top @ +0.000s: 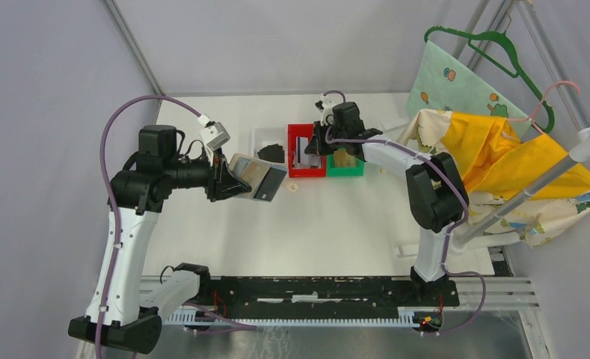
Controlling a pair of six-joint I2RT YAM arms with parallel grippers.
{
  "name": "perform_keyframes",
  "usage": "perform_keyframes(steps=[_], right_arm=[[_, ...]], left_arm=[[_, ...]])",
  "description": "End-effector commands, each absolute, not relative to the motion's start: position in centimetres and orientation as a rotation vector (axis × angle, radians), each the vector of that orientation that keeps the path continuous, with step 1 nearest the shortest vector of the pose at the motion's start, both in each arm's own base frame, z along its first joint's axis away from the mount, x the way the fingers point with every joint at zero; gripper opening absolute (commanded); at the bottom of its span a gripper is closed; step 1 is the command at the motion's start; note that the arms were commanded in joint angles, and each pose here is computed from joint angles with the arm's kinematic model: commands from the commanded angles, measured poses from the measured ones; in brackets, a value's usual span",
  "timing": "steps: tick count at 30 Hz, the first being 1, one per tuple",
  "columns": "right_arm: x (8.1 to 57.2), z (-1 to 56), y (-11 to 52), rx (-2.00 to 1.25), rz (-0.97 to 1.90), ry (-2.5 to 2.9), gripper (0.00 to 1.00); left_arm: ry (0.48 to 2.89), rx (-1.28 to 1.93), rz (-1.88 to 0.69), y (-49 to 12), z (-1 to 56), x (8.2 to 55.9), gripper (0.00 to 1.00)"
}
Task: Take the credit cards out of the card holder
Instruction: Place the credit card in the storage box.
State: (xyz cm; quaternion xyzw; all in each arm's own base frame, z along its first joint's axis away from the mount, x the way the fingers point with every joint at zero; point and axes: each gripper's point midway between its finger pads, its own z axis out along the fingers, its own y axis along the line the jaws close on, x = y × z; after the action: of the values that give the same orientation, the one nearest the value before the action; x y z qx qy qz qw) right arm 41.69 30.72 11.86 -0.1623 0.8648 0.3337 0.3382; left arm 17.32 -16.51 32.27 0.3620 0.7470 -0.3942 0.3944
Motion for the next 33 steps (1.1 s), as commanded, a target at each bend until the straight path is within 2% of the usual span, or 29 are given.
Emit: perform_keyframes(steps=[1, 6, 8, 10, 13, 15, 18, 21, 24, 27, 33], right_arm=[[43.4, 11.2, 31.6, -0.412, 0.885, 2.238, 0.00], [44.7, 9.9, 31.5, -0.374, 0.842, 2.250, 0.00], [45.0, 9.6, 31.6, -0.376, 0.832, 2.262, 0.04], [45.1, 9.7, 31.6, -0.383, 0.823, 2.263, 0.14], [45.0, 11.0, 31.4, -0.391, 0.797, 2.234, 0.36], [44.9, 12.8, 31.3, -0.394, 0.784, 2.188, 0.43], [44.5, 17.3, 31.4, -0.400, 0.794, 2.096, 0.54], [43.5, 22.7, 31.5, -0.412, 0.814, 1.981, 0.74], [40.8, 27.1, 31.3, -0.419, 0.873, 1.872, 0.86], [36.0, 31.8, 30.5, -0.413, 1.020, 1.683, 0.98], [25.5, 32.8, 27.9, -0.335, 1.367, 1.437, 0.98]], left_arm=[[1.767, 0.983, -1.051, -17.3, 34.3, 16.3, 0.11], [1.745, 0.975, -1.110, -17.7, 35.0, 16.0, 0.11], [1.738, 0.976, -1.116, -17.8, 35.3, 15.9, 0.11], [1.734, 0.975, -1.116, -17.8, 35.5, 15.9, 0.11], [1.726, 0.976, -1.115, -17.8, 35.7, 15.8, 0.11], [1.717, 0.976, -1.118, -17.9, 35.9, 15.7, 0.11], [1.699, 0.966, -1.130, -18.1, 36.5, 15.8, 0.11], [1.675, 0.953, -1.142, -18.2, 37.3, 16.0, 0.11], [1.639, 0.931, -1.160, -18.5, 38.7, 16.2, 0.10], [1.599, 0.888, -1.183, -18.8, 40.5, 16.3, 0.10], [1.550, 0.772, -1.243, -19.2, 43.4, 17.2, 0.09]])
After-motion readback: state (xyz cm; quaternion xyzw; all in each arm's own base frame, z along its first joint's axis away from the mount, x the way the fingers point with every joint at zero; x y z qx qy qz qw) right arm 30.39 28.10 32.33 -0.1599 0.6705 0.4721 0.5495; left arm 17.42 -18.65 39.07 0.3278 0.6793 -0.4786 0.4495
